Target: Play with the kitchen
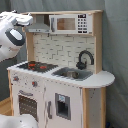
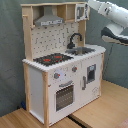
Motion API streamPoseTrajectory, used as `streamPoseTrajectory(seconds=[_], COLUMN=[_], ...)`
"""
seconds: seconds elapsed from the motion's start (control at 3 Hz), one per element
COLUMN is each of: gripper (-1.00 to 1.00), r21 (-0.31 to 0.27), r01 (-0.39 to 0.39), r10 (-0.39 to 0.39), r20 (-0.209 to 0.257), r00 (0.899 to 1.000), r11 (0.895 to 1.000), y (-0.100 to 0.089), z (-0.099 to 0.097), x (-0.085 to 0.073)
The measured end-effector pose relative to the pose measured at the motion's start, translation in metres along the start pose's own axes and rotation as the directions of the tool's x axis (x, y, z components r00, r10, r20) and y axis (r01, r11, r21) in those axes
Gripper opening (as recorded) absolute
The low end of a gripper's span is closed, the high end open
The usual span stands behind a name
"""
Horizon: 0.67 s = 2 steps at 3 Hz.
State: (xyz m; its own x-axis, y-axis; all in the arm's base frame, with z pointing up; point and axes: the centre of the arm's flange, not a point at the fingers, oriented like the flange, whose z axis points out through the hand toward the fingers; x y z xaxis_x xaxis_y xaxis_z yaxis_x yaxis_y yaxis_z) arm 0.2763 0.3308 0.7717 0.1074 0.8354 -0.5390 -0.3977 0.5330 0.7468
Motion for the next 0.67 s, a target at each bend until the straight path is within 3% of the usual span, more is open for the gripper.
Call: streamPoseTrajectory(seconds=[0.67], gripper=[1.0], r21=[-0.018], r01=[-0.109], r10=[0.11], r20=[0.054], r00=[0.992], r11=[0.994], y=[0.0], z=[0.02], x=[0.012])
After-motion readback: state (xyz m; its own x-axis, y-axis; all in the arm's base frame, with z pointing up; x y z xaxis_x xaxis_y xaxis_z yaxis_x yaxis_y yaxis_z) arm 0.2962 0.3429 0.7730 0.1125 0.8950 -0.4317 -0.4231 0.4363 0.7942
